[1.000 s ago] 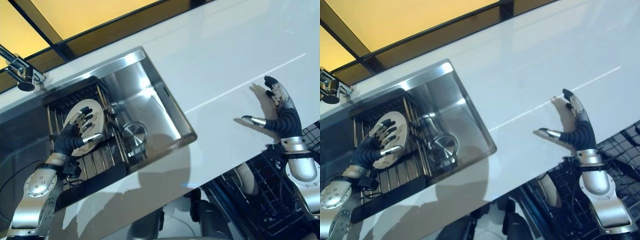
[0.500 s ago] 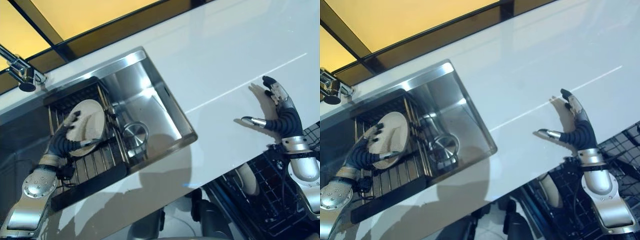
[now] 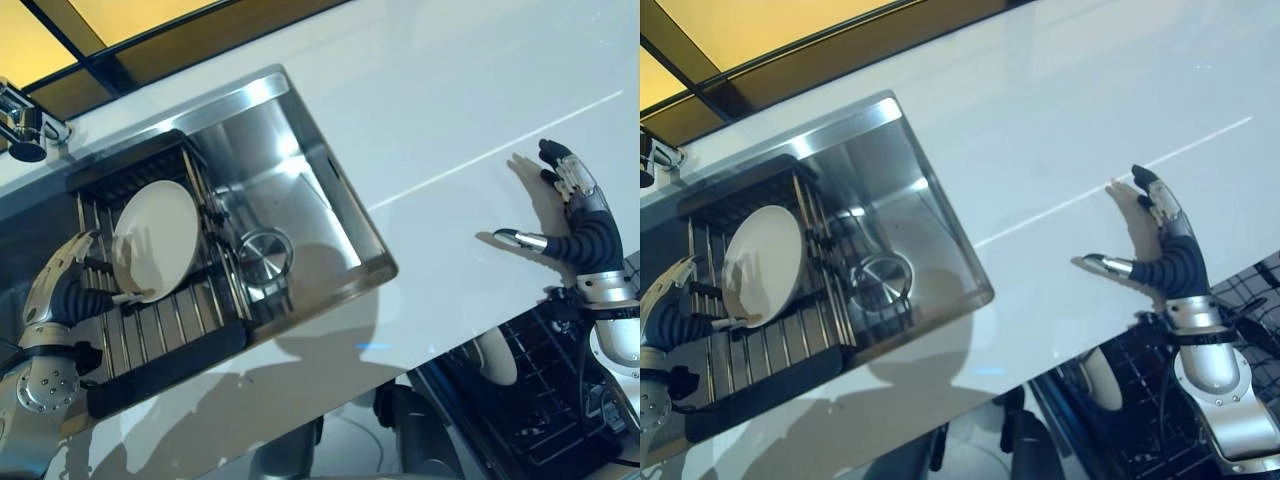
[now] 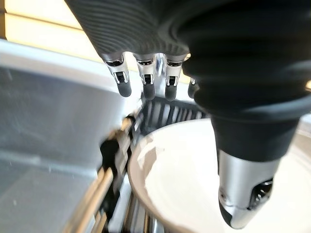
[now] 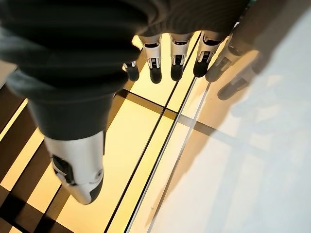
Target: Pick up plates and place into dishwasher.
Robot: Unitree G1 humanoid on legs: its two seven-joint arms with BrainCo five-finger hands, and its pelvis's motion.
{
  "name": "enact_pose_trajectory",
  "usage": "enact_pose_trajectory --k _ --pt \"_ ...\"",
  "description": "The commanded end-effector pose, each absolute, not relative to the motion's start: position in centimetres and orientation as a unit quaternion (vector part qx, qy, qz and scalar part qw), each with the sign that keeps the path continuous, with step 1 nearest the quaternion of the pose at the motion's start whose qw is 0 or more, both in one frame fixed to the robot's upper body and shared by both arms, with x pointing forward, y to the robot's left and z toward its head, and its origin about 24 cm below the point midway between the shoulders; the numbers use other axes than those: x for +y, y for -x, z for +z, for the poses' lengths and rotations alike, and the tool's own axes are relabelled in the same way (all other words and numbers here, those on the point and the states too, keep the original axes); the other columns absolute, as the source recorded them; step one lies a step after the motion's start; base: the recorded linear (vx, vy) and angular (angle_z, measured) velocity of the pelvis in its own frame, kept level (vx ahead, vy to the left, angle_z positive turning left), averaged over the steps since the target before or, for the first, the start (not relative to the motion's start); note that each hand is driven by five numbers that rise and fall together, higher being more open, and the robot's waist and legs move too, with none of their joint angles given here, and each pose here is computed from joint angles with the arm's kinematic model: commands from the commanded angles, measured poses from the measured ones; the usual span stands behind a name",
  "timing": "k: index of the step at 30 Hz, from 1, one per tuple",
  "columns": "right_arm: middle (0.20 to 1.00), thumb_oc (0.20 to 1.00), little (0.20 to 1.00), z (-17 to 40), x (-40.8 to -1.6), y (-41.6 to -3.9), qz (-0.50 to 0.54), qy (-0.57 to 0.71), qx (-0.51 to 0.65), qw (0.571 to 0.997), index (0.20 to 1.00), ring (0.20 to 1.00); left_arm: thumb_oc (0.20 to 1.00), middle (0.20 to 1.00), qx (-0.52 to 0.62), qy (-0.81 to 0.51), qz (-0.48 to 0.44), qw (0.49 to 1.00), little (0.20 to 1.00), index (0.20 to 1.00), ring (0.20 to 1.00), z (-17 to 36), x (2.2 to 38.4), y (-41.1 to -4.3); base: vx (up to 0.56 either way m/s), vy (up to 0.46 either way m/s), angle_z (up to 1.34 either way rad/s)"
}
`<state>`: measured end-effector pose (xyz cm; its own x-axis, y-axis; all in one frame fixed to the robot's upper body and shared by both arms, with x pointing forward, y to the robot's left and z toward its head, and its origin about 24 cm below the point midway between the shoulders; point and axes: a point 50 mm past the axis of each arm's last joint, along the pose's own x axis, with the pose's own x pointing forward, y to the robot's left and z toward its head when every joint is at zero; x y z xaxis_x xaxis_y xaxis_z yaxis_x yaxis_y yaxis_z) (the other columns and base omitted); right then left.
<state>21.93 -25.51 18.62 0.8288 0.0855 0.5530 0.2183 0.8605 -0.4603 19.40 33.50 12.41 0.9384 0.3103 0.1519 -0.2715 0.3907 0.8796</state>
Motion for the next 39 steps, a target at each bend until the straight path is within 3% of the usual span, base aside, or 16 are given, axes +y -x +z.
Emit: enact_pose_trajectory --k 1,14,39 --pt "1.000 1.000 1.000 15.2 -26.1 -22.7 -0.050 0.271 -0.211 0.938 1.000 1.000 1.000 1.000 -0.032 -0.522 0.164 0.836 1.000 1.000 1.000 15.1 32.8 -20.2 0.01 0.010 -0.03" --pt "1.000 1.000 1.000 15.5 -26.2 -22.8 -0.041 0.282 -0.206 0.936 1.000 1.000 1.000 1.000 -0.042 -0.404 0.086 0.910 1.000 1.000 1.000 14.3 30.7 -21.0 0.00 0.004 -0.01" --pt "1.000 1.000 1.000 16.0 -27.2 -22.3 -0.039 0.298 -0.204 0.932 1.000 1.000 1.000 1.000 -0.015 -0.385 0.015 0.923 1.000 1.000 1.000 13.9 29.5 -21.4 0.00 0.000 0.00"
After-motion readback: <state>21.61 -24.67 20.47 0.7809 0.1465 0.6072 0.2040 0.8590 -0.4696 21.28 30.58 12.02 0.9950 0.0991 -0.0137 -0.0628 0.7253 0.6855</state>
